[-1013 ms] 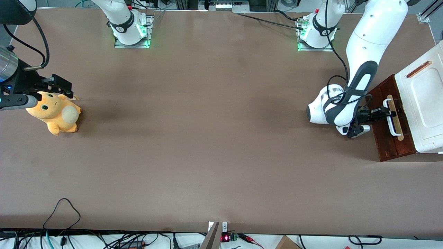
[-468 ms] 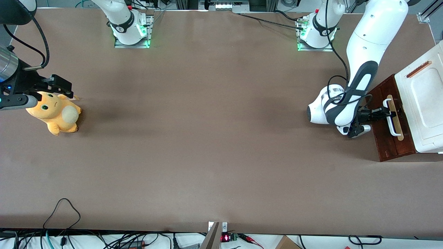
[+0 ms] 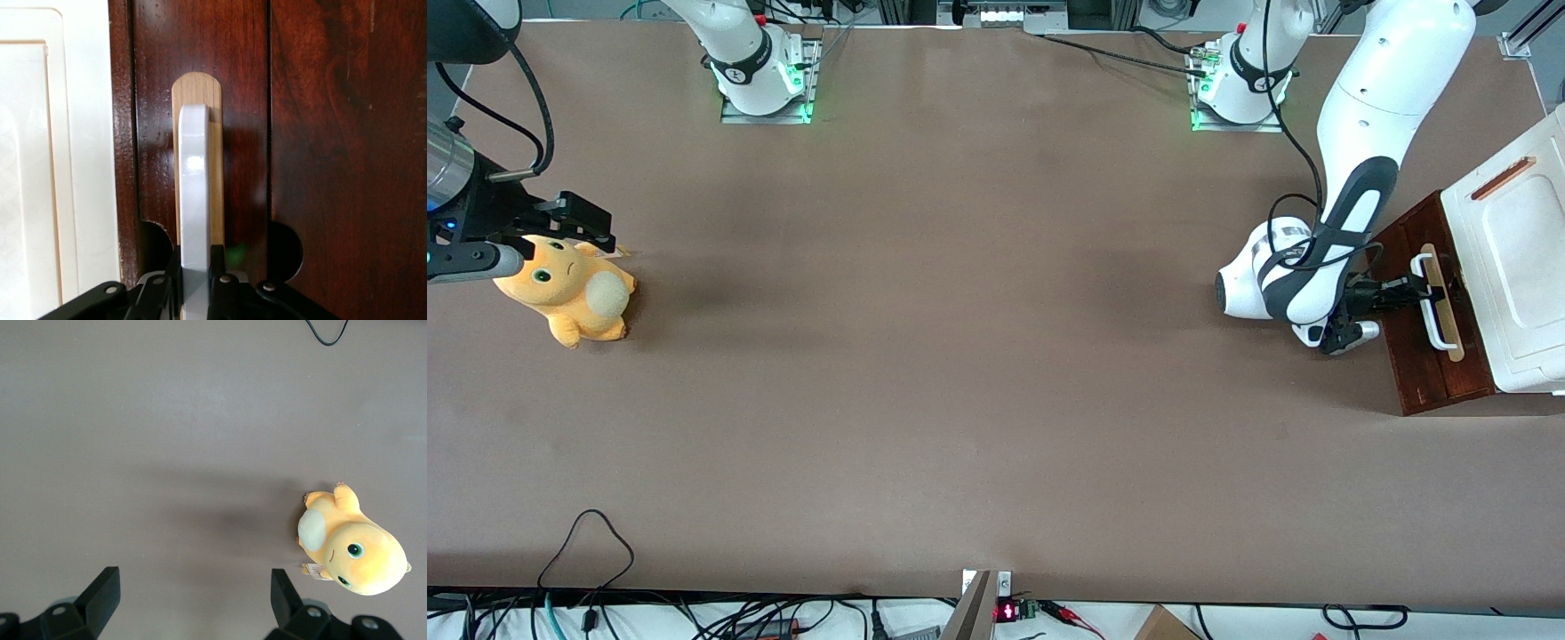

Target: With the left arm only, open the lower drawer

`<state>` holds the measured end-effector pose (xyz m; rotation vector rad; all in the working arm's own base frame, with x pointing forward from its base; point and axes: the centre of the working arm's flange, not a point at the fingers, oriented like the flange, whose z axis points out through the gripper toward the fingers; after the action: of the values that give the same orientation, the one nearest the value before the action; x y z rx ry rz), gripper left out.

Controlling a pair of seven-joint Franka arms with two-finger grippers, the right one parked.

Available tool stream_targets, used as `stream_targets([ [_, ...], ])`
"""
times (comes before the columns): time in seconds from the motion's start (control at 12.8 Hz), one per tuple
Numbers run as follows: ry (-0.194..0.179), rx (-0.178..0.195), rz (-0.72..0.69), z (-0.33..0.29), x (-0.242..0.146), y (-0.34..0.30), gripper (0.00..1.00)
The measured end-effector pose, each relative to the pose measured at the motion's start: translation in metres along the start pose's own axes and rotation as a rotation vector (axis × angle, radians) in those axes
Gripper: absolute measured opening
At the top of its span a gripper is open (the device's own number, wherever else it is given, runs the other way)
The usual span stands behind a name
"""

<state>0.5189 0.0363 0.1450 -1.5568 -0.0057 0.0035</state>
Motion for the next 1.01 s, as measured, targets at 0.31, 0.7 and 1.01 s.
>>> stream_targets([
  [0.31, 0.036, -0.004, 0.003, -0.030, -0.002, -0.002, 0.18],
  [0.7, 0.137, -0.004, 0.010, -0.131, -0.017, -0.004, 0.18],
  [1.01, 0.149, 0.006, 0.013, -0.155, -0.022, -0.001, 0.18],
])
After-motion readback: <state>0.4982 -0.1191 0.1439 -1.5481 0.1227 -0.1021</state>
